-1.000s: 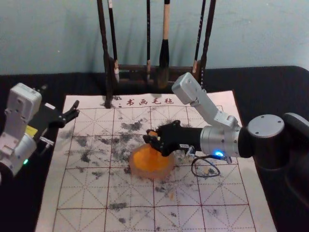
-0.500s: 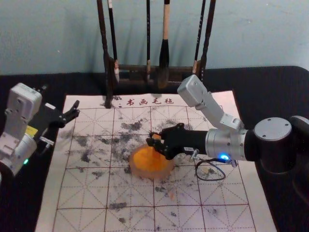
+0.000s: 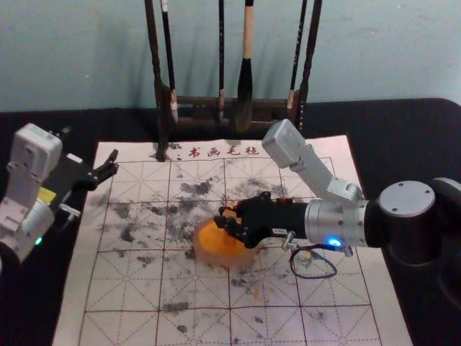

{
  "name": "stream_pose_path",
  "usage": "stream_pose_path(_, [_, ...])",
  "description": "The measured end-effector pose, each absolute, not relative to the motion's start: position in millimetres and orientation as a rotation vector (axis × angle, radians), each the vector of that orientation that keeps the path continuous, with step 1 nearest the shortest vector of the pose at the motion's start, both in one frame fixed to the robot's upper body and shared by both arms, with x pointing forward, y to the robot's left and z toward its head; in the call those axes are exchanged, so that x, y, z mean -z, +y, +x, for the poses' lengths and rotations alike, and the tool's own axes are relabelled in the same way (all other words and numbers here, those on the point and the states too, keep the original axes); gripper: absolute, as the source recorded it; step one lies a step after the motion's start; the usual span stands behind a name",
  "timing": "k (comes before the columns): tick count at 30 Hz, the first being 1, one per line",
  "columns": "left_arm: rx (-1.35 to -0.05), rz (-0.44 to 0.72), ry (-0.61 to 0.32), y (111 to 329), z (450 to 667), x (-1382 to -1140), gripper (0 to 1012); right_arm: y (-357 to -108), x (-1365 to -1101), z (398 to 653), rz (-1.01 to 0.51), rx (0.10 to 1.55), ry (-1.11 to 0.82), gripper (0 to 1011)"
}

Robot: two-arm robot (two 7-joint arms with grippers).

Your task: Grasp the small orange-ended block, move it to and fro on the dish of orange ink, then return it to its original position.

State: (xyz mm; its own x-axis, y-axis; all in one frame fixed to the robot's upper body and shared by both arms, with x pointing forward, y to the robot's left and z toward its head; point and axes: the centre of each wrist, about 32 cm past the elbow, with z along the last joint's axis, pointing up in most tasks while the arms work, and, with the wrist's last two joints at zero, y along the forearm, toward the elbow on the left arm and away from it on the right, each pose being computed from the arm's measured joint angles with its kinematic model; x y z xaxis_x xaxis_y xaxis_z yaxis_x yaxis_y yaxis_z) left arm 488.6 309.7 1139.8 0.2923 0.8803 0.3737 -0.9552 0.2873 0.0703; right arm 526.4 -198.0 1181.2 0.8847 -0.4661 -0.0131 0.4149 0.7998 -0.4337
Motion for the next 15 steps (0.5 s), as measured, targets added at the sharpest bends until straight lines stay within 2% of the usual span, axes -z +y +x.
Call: stream_pose_path(15, [-1.248, 0.304, -0.285, 310, 489, -1140, 1001, -184, -1180, 528, -0.432, 0.450, 0.130, 130])
